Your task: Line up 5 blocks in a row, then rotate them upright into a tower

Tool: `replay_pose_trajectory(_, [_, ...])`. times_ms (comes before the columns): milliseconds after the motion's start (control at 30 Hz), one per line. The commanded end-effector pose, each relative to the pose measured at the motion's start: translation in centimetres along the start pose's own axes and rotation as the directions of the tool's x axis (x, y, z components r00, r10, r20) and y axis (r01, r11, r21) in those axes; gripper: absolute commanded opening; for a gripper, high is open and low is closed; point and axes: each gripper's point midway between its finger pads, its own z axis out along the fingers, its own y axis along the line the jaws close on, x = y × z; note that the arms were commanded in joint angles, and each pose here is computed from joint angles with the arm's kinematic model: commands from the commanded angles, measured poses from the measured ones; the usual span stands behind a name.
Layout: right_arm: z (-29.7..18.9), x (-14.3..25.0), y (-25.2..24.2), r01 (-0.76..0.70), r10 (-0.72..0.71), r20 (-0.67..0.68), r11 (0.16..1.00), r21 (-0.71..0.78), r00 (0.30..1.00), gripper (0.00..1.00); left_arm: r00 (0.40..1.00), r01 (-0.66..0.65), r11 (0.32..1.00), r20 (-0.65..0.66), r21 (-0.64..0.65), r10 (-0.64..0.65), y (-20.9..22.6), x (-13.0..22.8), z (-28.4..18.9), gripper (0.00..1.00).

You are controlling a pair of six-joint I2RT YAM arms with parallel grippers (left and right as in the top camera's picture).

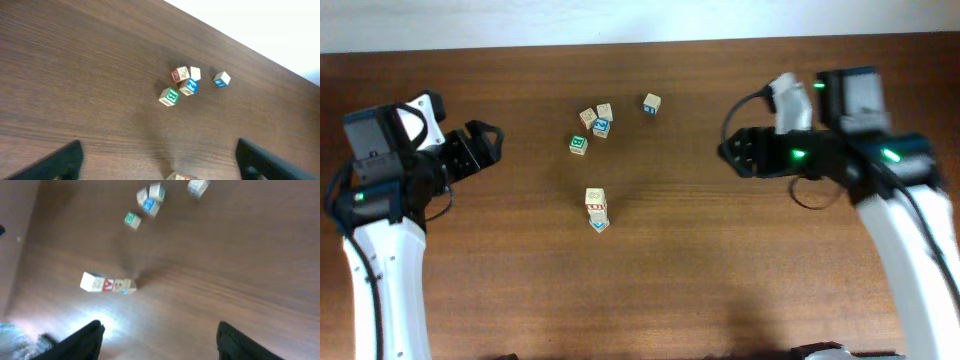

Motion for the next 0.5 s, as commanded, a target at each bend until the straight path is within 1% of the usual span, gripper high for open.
replay_pose_trajectory(0, [-8.4,-1.6,0.5,0.062,-0.099,0.181,0.978,0.197,0.979,0.88,1.000,-0.023,0.997,0.015,-0.069,0.024,1.1,-0.2,-0.3,0.99])
replay_pose_trajectory(33, [-11.0,-1.4,1.8,0.077,-0.123,0.233,0.977,0.197,0.965,0.98,1.000,-0.022,0.997,0.012,-0.070,0.023,1.1,-0.2,-0.3,0.99])
replay_pose_trajectory(100, [-14.4,-0.2,3.3,0.097,-0.154,0.299,0.976,0.194,0.942,0.98,1.000,-0.022,0.997,0.013,-0.070,0.023,1.1,-0.2,-0.3,0.99])
replay_pose_trajectory(167, [-17.2,2.3,4.4,0.109,-0.171,0.337,0.975,0.193,0.926,0.98,1.000,-0.022,0.997,0.013,-0.070,0.023,1.1,-0.2,-0.3,0.99])
replay_pose_trajectory(233, [-19.3,4.9,5.6,0.093,-0.147,0.372,0.983,0.160,0.916,0.98,1.000,-0.022,0.997,0.013,-0.070,0.023,1.1,-0.2,-0.3,0.99])
replay_pose_trajectory(300, [-20.6,6.4,6.0,0.101,-0.158,0.394,0.982,0.161,0.905,0.98,1.000,-0.022,0.997,0.013,-0.070,0.023,1.1,-0.2,-0.3,0.99])
replay_pose_trajectory(333, [-21.0,7.2,5.9,0.109,-0.172,0.393,0.978,0.178,0.903,0.98,1.000,-0.022,0.997,0.013,-0.070,0.023,1.1,-0.2,-0.3,0.99])
replay_pose_trajectory(367, [-21.6,8.0,4.8,0.097,-0.191,0.392,0.964,0.247,0.900,0.98,1.000,-0.022,0.997,0.012,-0.070,0.023,1.1,-0.2,-0.3,0.99])
replay_pose_trajectory(467, [-21.9,8.6,1.7,0.023,-0.183,0.379,0.920,0.390,0.907,0.98,1.000,-0.022,0.997,0.013,-0.070,0.023,1.1,-0.2,-0.3,0.99])
